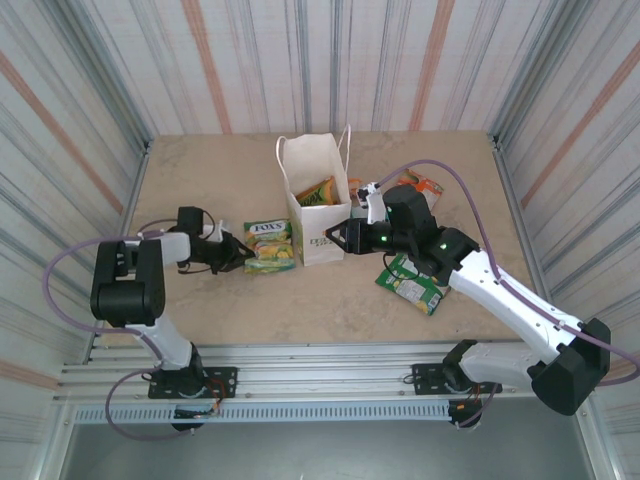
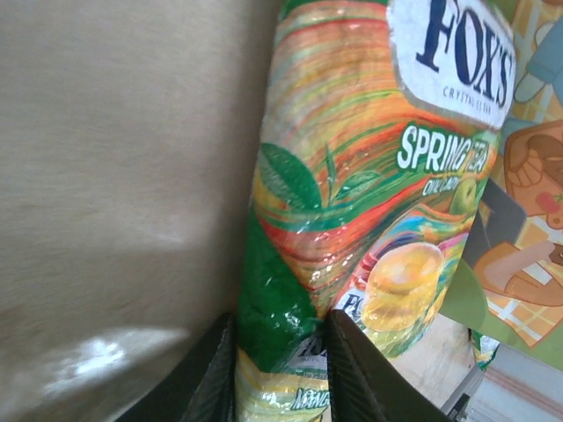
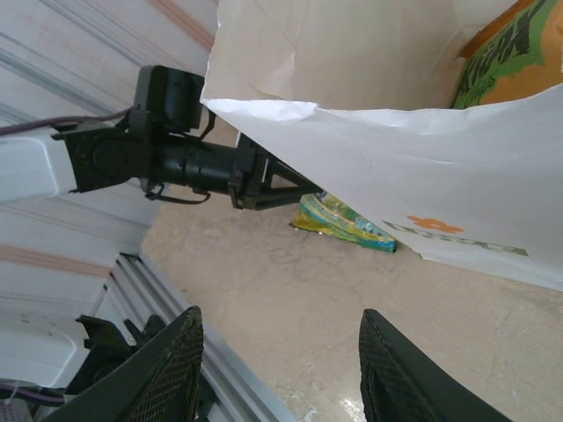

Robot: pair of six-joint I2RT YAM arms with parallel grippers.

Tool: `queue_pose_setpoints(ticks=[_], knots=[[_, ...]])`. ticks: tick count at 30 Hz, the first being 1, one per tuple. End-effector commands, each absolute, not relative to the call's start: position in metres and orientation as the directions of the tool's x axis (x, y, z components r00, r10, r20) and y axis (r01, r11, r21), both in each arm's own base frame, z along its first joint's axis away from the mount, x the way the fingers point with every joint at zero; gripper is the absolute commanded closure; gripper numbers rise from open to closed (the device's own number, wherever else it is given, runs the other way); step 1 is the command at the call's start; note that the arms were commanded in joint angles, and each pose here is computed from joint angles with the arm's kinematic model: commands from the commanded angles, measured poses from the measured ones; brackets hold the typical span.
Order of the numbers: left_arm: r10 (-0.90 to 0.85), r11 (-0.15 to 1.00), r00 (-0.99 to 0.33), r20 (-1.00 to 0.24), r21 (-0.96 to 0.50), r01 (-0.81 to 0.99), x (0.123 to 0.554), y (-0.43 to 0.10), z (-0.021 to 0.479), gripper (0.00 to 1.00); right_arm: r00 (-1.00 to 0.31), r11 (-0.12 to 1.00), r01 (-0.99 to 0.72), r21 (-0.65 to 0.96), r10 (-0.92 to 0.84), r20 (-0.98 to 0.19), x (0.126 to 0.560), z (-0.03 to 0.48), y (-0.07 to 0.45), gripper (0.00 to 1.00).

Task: Place the snacks into the paper bag

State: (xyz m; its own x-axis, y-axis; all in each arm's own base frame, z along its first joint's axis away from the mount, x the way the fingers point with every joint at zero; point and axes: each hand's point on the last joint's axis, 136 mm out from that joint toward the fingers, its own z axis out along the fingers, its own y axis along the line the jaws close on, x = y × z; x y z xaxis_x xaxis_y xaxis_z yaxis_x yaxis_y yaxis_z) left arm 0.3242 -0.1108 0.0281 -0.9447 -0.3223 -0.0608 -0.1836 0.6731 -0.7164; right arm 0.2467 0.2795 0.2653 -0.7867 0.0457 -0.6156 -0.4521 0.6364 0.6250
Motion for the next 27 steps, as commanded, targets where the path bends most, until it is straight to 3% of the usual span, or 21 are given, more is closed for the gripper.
queue_pose_setpoints(ticks=[1, 11, 17, 27], knots=[[-0.287, 0.662, -0.955, -0.077, -0.736, -0.140, 0.321, -0.121, 0.030, 0.75, -0.771, 0.621, -0.486, 0.615, 0.027, -0.636, 0.244, 0.268, 0.279, 0.51], [-0.251, 0.700, -0.941, -0.225, -0.714, -0.015, 0.323, -0.118, 0.083, 0.96, -0.762, 0.630, -0.484, 0.607, 0.038, -0.647, 0.244, 0.272, 0.273, 0.51], [-0.203, 0.762, -0.913, -0.354, -0.643, 0.079, 0.314, -0.113, 0.133, 1.00, -0.739, 0.623, -0.510, 0.594, 0.037, -0.673, 0.244, 0.281, 0.270, 0.55], [0.065, 0.810, -0.778, -0.625, -0.422, 0.407, 0.281, -0.134, 0.225, 1.00, -0.607, 0.613, -0.634, 0.471, -0.018, -0.795, 0.248, 0.307, 0.266, 0.55]])
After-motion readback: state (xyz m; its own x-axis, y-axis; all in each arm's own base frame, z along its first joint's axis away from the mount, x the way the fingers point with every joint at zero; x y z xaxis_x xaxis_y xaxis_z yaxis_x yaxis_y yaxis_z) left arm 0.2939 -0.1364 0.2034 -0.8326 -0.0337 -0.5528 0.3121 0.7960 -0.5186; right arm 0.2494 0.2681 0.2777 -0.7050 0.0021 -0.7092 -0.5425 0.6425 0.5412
